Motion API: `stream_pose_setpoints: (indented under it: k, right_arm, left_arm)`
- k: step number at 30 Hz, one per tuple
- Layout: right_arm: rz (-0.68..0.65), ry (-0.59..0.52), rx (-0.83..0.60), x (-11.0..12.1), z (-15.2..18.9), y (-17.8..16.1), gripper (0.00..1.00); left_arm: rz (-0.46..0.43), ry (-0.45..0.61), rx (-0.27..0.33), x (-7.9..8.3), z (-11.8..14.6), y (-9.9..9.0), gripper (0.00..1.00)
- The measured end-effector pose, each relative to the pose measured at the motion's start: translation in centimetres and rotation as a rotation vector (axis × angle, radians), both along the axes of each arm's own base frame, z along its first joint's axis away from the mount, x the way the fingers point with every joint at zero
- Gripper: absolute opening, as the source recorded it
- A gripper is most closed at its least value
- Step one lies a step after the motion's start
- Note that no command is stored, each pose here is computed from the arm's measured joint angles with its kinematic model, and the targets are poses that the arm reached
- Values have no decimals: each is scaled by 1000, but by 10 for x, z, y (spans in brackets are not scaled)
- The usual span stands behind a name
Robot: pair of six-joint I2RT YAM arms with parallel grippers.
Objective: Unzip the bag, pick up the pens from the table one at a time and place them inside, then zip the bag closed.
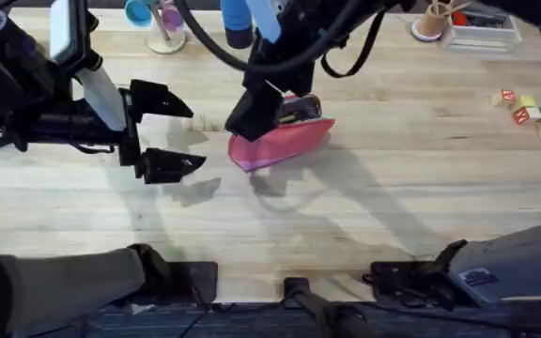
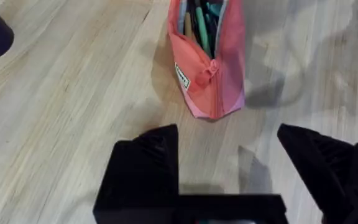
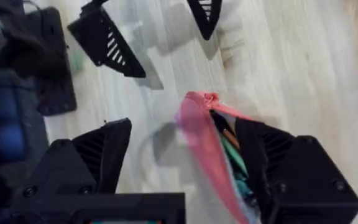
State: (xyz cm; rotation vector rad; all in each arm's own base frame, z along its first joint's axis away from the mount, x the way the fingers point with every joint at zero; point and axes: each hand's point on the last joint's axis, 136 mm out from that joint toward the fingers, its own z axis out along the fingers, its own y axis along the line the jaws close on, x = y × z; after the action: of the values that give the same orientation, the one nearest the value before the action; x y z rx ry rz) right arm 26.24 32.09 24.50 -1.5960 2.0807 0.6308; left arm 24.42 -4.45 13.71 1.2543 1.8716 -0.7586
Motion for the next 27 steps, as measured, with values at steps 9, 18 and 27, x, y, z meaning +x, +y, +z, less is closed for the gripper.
stream_pose_setpoints:
  k: [9,18,27]
  right_arm:
    - [-95,84,-5,2,-8,2,996]
    - [-106,93,-4,2,-8,2,996]
    - [-109,95,-5,2,-8,2,996]
  left_arm:
    - [0,0,0,0,0,0,995]
    - [0,0,0,0,0,0,995]
    - [0,0,0,0,0,0,995]
